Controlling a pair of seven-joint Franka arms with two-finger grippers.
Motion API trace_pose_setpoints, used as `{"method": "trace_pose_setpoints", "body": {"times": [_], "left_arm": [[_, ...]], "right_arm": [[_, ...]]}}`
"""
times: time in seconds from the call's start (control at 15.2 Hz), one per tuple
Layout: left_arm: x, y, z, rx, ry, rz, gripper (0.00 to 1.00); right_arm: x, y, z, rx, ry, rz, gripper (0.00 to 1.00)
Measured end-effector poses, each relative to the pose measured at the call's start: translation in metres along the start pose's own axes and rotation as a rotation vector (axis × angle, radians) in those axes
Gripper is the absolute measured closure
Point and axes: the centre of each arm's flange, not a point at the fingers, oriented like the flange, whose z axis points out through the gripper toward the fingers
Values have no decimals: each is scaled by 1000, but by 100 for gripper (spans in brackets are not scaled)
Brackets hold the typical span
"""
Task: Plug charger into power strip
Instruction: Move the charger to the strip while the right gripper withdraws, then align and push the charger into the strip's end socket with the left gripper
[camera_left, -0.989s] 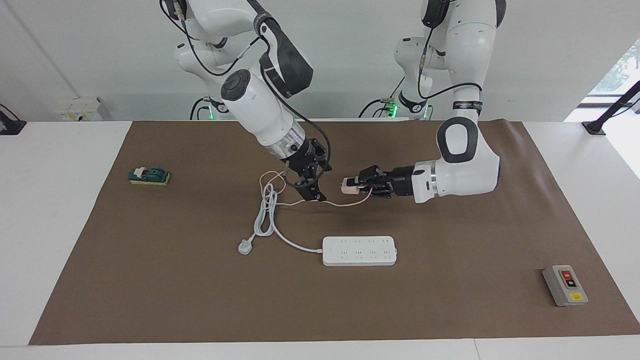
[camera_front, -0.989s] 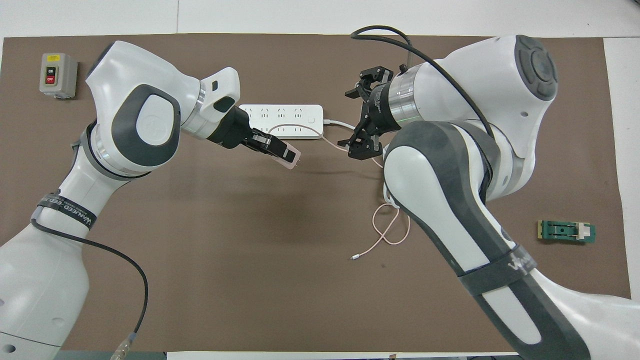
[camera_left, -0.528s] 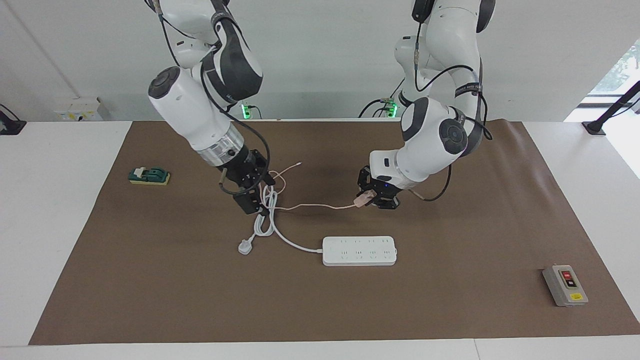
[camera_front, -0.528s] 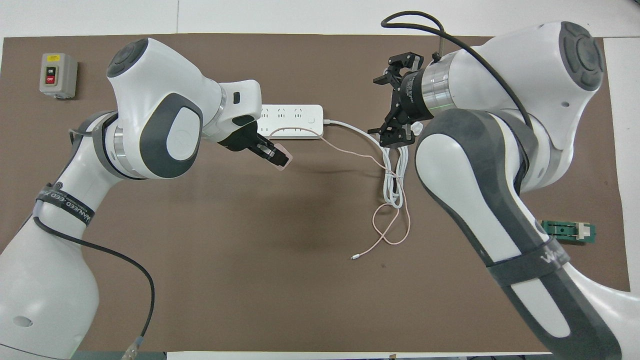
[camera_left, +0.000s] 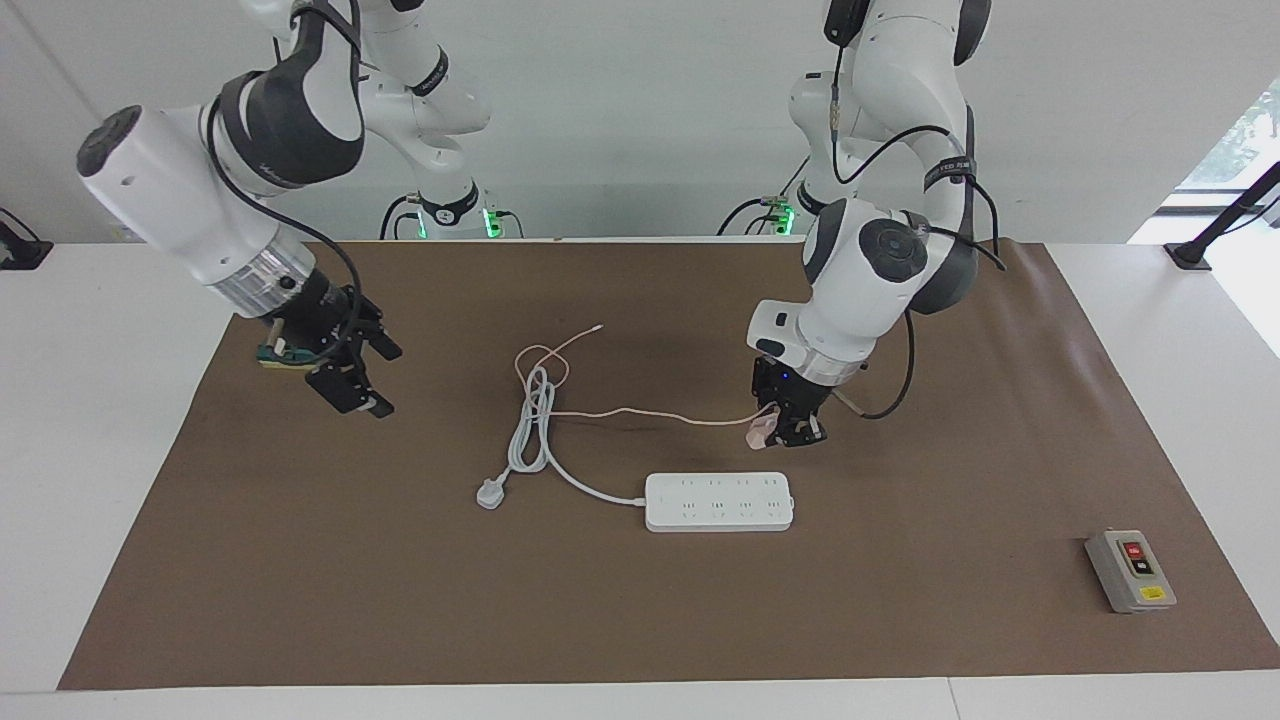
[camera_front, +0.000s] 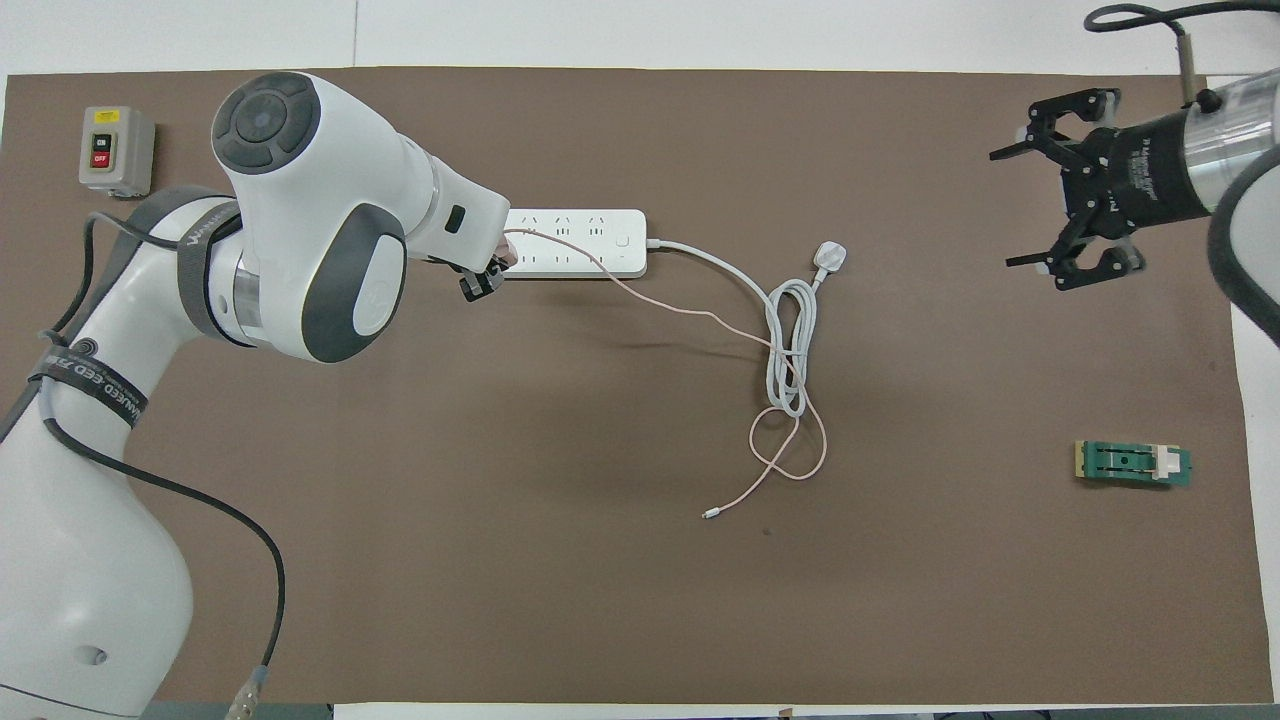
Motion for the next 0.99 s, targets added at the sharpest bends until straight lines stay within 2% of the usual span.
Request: {"method": "trace_pose_setpoints", "body": {"times": [0.26, 0.46, 0.66, 0.99], "left_arm": [[-23, -22, 7, 14, -18, -6, 67], [-25, -43, 19, 25, -19, 21, 67], [-18, -57, 38, 32, -32, 41, 67], [-8, -66, 49, 27, -39, 66, 67]], "right_arm": [[7, 27, -37, -106, 117, -246, 0], [-6, 45, -64, -174, 154, -430, 0], [-22, 61, -88, -210, 146, -591, 0], [-43, 86, -109, -273, 82, -875, 0]]}}
